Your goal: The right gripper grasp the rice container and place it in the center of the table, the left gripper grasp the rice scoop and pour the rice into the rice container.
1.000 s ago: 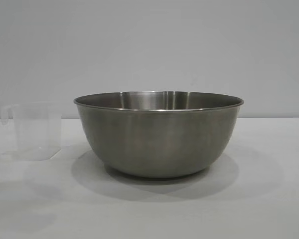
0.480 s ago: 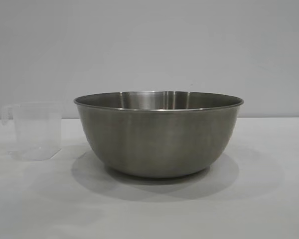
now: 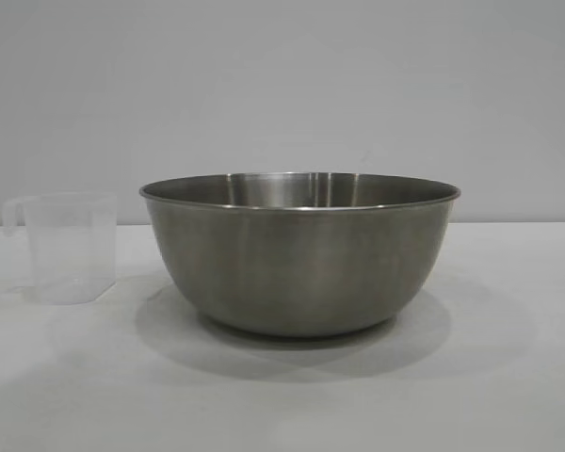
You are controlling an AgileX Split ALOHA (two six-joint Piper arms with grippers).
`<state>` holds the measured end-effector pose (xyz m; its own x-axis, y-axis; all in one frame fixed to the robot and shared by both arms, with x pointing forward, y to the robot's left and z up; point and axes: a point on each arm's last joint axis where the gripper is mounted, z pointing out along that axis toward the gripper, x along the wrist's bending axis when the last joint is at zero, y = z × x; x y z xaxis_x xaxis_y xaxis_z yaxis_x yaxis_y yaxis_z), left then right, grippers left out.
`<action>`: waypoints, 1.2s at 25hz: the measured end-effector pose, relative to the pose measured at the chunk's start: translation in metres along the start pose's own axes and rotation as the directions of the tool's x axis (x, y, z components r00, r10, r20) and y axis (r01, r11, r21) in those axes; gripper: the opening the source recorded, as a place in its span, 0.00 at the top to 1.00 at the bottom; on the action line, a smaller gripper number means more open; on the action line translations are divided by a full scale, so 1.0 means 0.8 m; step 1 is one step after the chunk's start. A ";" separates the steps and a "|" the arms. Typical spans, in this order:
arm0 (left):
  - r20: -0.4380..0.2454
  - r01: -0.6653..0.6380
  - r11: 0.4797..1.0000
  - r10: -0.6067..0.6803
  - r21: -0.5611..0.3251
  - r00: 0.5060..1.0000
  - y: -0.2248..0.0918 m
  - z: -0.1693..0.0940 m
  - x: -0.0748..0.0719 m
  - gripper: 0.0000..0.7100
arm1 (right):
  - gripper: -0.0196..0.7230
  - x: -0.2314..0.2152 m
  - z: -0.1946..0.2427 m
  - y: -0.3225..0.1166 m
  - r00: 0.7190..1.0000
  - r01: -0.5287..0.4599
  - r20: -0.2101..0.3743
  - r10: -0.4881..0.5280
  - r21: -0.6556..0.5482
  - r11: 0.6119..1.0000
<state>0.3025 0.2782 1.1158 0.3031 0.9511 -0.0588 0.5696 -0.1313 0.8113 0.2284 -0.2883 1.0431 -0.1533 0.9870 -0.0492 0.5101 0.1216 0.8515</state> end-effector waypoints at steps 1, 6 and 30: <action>0.003 0.002 1.000 -0.002 -0.005 1.000 -0.007 -0.010 0.000 0.29 | 0.24 0.000 0.000 0.000 1.000 0.000 0.000 0.000 0.000 1.000; 0.007 -0.045 0.997 0.046 -0.061 0.999 -0.042 -0.053 0.003 0.29 | 0.24 0.000 0.000 0.000 1.000 0.000 0.000 0.000 0.000 1.000; -0.008 -0.107 0.994 0.107 0.019 0.994 -0.117 -0.008 0.010 0.29 | 0.24 0.000 0.000 0.000 1.000 0.000 0.000 0.000 0.000 1.000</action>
<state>0.2464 0.2998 1.0432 0.3566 0.9337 0.0329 0.5481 -0.2375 0.8020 0.2284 -0.2883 1.0431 -0.1533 0.9870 -0.0492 0.5101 0.1216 0.8515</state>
